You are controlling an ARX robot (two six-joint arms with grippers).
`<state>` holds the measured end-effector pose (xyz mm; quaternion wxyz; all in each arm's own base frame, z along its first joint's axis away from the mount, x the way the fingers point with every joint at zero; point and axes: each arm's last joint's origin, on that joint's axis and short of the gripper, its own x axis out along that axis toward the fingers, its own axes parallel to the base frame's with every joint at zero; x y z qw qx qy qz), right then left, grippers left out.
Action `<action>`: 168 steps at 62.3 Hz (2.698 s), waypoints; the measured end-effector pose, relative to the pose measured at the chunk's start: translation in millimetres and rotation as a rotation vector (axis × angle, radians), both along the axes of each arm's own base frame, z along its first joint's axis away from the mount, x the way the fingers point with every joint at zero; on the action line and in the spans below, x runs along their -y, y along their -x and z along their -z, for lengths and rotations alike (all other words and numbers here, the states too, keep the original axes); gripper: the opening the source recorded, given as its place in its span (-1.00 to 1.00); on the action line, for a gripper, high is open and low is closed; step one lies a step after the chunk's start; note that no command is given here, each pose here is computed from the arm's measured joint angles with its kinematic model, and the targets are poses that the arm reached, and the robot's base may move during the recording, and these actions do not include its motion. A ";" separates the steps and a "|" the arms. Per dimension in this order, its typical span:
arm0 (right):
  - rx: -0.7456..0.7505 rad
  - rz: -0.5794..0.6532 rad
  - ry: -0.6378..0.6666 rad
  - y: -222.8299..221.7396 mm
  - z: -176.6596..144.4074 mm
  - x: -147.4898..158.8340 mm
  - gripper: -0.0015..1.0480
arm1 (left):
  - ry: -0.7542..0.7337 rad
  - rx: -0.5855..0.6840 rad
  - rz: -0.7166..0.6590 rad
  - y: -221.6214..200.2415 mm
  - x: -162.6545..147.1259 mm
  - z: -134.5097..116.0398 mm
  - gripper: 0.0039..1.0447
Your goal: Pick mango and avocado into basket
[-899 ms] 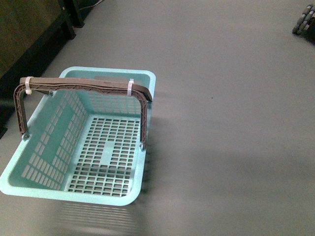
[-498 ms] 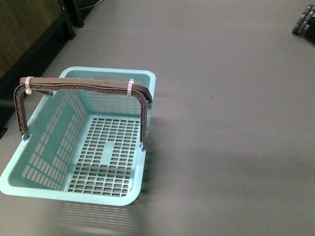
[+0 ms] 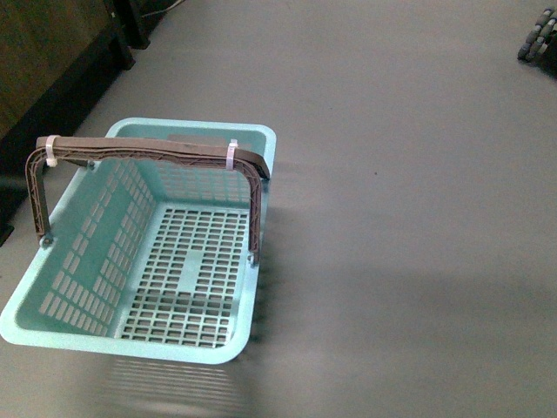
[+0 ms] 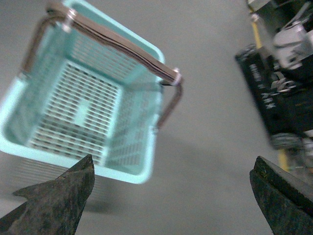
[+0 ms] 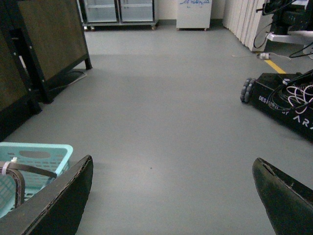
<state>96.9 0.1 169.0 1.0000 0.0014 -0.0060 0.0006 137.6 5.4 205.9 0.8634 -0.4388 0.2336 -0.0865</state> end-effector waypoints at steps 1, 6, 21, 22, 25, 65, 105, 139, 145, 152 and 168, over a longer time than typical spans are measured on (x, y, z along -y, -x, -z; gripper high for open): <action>0.000 0.001 0.000 0.0 0.0 0.0 0.83 | 0.016 -0.001 -0.011 -5.4 -0.2 -1.4 0.84; 0.000 0.000 0.000 0.0 0.0 0.0 0.83 | 0.087 -0.040 -0.066 -29.0 0.4 1.1 0.84; 0.000 0.000 0.000 0.0 0.0 0.0 0.83 | 0.208 -0.132 -0.215 -107.8 11.2 40.5 0.84; 0.000 0.000 0.000 0.0 0.0 0.0 0.83 | 0.213 -0.142 -0.228 -112.8 12.4 45.0 0.84; 0.000 0.001 0.000 0.0 0.0 0.0 0.83 | 0.221 -0.167 -0.250 -121.9 15.0 54.7 0.84; 0.000 0.000 0.000 0.0 0.0 0.0 0.83 | 0.189 -0.360 -0.333 -234.9 71.9 164.7 0.84; 0.000 0.000 0.000 0.0 0.0 0.0 0.83 | 0.231 -0.443 -0.393 -249.8 88.2 167.9 -0.69; 0.000 0.000 0.000 0.0 0.0 0.0 0.83 | 0.461 -0.277 -0.477 -130.5 33.1 -14.4 -0.70; 0.000 0.000 0.000 0.0 0.0 0.0 0.83 | 0.485 -0.239 -0.486 -110.3 23.0 -38.7 -0.70; 0.000 0.000 0.000 0.0 0.0 0.0 0.83 | 0.525 -0.201 -0.465 -78.2 10.3 -75.3 -0.70; 0.000 0.000 0.000 0.0 0.0 0.0 0.83 | 0.529 -0.154 -0.454 -55.7 2.6 -99.8 -0.70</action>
